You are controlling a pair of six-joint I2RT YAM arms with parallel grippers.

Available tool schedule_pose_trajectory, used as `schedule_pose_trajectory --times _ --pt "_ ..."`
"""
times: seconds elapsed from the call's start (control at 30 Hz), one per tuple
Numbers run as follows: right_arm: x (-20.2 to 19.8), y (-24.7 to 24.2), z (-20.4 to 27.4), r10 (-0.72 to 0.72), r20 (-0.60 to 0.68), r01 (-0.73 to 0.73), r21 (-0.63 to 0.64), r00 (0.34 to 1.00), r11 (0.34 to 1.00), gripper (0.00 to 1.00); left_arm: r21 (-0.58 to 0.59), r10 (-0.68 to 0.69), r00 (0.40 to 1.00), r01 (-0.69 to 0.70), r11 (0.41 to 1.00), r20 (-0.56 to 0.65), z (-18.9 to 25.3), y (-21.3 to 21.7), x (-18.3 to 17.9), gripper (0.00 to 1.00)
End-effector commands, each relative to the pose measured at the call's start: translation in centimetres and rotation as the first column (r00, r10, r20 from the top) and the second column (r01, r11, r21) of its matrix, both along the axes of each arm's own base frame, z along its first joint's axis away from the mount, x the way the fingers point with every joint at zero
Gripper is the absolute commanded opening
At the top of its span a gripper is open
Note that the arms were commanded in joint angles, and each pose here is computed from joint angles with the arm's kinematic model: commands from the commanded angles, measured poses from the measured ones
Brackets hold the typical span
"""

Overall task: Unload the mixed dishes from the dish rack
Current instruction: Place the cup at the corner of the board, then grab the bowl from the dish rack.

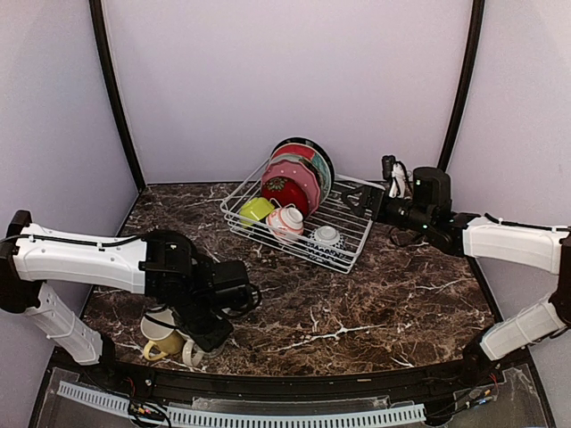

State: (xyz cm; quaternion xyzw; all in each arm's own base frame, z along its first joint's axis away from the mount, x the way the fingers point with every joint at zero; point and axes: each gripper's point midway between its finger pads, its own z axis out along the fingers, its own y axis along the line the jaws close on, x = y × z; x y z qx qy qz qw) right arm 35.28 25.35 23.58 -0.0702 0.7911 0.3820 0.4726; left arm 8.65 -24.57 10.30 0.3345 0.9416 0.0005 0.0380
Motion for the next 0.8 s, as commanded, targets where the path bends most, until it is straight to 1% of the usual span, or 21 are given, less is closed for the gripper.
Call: schedule_pose_trajectory --times 0.0,0.03,0.07,0.1,0.13,0.17,0.23,0.33,0.43,0.47,0.5,0.53,0.57,0.6,0.67,0.73,0.77 --pt "0.3 0.2 -0.8 0.003 -0.026 -0.003 -0.023 1.000 1.000 0.99 -0.038 -0.009 1.000 0.010 0.999 0.029 0.9 -0.1 0.2 0.37" --pt "0.4 0.2 -1.0 0.002 -0.032 -0.003 -0.036 0.999 0.999 0.99 -0.047 -0.010 0.999 0.012 0.999 0.037 1.1 -0.1 0.3 0.47" --pt "0.4 0.1 -1.2 0.002 -0.038 -0.004 -0.053 0.999 0.999 0.99 -0.065 -0.019 0.998 0.022 0.998 0.055 1.5 -0.2 0.5 0.52" --pt "0.5 0.1 -1.5 -0.002 -0.047 -0.001 -0.072 0.999 0.997 0.99 -0.075 -0.022 0.997 0.027 0.997 0.067 1.9 -0.3 0.7 0.61" --pt "0.7 0.1 -1.8 -0.003 -0.056 -0.002 -0.096 0.998 0.995 0.99 -0.093 -0.032 0.995 0.041 0.995 0.095 2.7 -0.4 1.1 0.64" --pt "0.8 0.1 -2.2 -0.001 -0.067 -0.007 -0.121 0.998 0.993 0.99 -0.101 -0.047 0.993 0.058 0.993 0.111 3.2 -0.5 1.3 0.70" --pt "1.0 0.2 -3.1 0.005 -0.103 -0.023 -0.177 0.995 0.984 0.99 -0.140 -0.063 0.986 0.085 0.987 0.154 4.7 -0.9 1.8 0.77" --pt "1.1 0.9 -4.6 0.023 -0.153 -0.063 -0.262 0.988 0.963 0.99 -0.232 -0.075 0.975 0.123 0.965 0.207 7.6 -1.9 2.5 0.82" --pt "1.1 2.1 -5.5 0.043 -0.180 -0.100 -0.318 0.983 0.943 0.99 -0.316 -0.090 0.962 0.173 0.933 0.259 10.4 -2.8 3.4 0.87" --pt "1.1 2.7 -5.6 0.052 -0.186 -0.113 -0.335 0.981 0.935 0.99 -0.367 -0.067 0.958 0.170 0.915 0.278 11.9 -3.4 4.2 0.88" --pt "1.3 3.4 -5.9 0.058 -0.197 -0.126 -0.354 0.979 0.927 0.99 -0.427 -0.065 0.952 0.195 0.883 0.301 13.5 -4.1 4.7 0.91" --pt "1.4 4.0 -6.0 0.062 -0.202 -0.134 -0.366 0.977 0.921 0.99 -0.473 -0.029 0.947 0.186 0.861 0.319 15.1 -4.3 5.8 0.94" --pt "1.6 4.6 -6.0 0.066 -0.208 -0.142 -0.377 0.976 0.916 0.99 -0.540 -0.022 0.938 0.218 0.813 0.345 17.0 -5.2 6.3 0.96" --pt "1.7 5.2 -6.2 0.065 -0.215 -0.146 -0.389 0.975 0.910 0.99 -0.579 0.013 0.928 0.221 0.785 0.373 18.8 -5.4 7.5 0.98" --pt "1.9 6.7 -5.9 0.068 -0.221 -0.154 -0.401 0.973 0.903 0.99 -0.630 0.047 0.897 0.271 0.727 0.440 22.2 -6.2 9.0 0.99" --pt "2.2 8.1 -5.7 0.070 -0.234 -0.163 -0.405 0.970 0.900 0.99 -0.645 0.084 0.862 0.307 0.700 0.500 24.6 -6.7 10.8 0.99" --pt "2.4 8.8 -5.9 0.066 -0.244 -0.165 -0.411 0.968 0.896 0.99 -0.640 0.109 0.845 0.305 0.705 0.523 25.1 -6.7 12.2 0.99"
